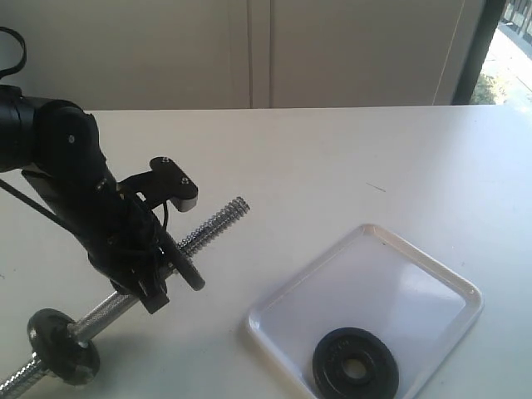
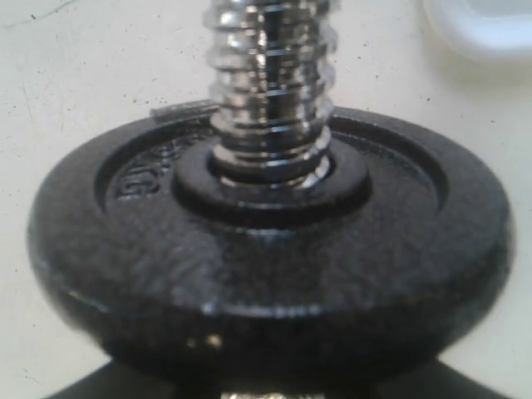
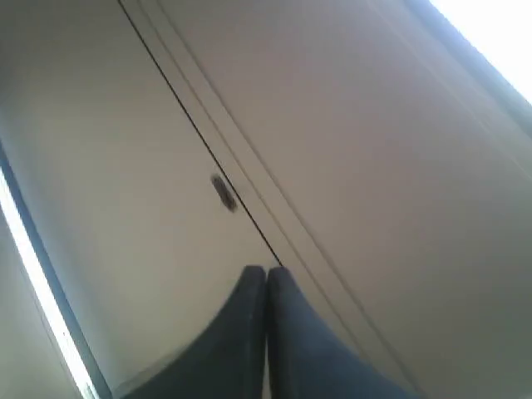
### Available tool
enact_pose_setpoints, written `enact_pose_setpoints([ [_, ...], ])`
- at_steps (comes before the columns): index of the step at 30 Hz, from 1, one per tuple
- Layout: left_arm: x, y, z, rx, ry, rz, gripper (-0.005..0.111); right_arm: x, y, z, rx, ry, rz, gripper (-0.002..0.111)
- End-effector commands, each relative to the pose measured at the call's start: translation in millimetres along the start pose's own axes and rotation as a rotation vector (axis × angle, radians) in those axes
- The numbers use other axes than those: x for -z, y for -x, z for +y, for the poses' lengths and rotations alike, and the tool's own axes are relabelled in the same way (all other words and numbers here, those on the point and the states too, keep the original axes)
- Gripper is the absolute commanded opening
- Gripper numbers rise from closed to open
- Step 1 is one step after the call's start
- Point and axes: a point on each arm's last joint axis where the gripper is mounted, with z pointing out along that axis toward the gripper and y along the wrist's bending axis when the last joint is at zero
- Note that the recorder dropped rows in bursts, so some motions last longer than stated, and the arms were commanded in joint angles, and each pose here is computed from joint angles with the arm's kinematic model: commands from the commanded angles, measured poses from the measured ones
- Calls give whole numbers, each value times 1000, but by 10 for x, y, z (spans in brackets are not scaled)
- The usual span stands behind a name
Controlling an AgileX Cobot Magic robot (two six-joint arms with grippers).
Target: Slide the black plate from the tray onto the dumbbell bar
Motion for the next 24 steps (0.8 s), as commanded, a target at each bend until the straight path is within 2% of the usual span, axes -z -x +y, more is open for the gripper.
enact_pose_setpoints([
  [1,184,60,-37,-1,-7,-83,0,-45,-141,-75,89,-196,318,0],
  [5,188,85,-75,-17,-48,-111,0,-267,-106,-22,269,-259,522,0],
  [7,188,87,-78,-16,-51,-113,0,-462,-96,37,426,-242,692,0],
  [10,188,87,-78,-16,-51,-113,0,-780,-205,114,622,-155,1027,0],
  [13,189,90,-82,-11,-56,-116,0,-1090,-385,225,668,-46,1359,0],
  [19,190,102,-76,-7,-49,-130,0,-1523,-1088,298,750,112,1852,0],
  [24,191,111,-70,-6,-42,-139,0,-1521,-1740,291,809,164,2064,0],
])
